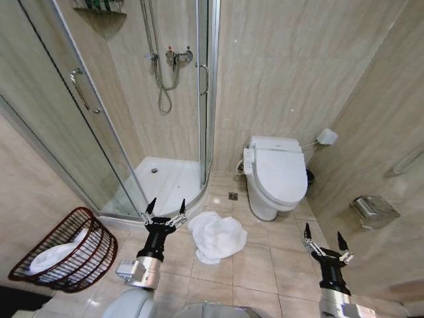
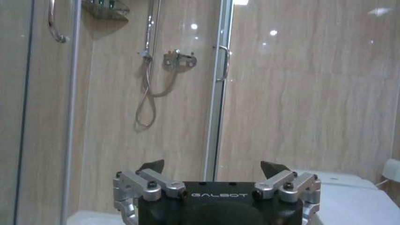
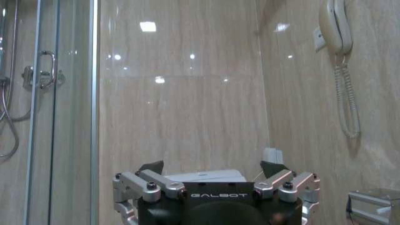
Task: Discard the used towel into the hamper.
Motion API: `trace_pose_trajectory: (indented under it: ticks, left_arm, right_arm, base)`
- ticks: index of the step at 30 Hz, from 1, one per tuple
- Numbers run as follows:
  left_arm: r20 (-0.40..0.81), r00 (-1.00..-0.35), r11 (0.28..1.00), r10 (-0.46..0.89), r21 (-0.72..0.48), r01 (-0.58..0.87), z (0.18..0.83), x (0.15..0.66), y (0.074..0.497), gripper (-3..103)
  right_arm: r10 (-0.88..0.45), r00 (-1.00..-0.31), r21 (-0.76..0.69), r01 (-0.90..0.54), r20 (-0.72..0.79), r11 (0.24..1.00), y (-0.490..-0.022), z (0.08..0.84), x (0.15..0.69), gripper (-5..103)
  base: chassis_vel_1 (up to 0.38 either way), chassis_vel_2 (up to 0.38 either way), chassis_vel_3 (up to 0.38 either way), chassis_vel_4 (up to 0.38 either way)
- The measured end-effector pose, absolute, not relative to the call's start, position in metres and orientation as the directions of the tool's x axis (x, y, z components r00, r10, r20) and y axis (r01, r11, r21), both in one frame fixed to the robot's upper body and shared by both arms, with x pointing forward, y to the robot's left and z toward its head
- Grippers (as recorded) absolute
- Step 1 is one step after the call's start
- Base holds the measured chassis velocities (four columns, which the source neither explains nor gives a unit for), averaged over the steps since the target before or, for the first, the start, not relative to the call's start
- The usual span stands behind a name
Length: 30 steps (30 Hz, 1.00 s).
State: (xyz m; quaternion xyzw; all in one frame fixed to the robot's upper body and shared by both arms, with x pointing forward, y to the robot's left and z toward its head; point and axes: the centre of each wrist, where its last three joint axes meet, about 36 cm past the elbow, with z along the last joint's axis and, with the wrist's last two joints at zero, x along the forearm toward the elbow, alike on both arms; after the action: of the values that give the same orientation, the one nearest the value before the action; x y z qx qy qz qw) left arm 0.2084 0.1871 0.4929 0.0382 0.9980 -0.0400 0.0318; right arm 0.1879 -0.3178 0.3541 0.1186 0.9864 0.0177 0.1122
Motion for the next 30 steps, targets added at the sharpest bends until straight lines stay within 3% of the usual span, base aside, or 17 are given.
trace_pose_trajectory:
  ticks: [30]
  left_arm:
    - [-0.066,-0.995,0.994,0.074,-0.078,0.079,0.493,0.208,0.187,100]
  right_arm:
    - [0.217,-0.939,0.055,0.210,-0.267,0.976,-0.318,0.344,0.189,100]
  base:
    - [-0.027,0.022,0.029,-0.018]
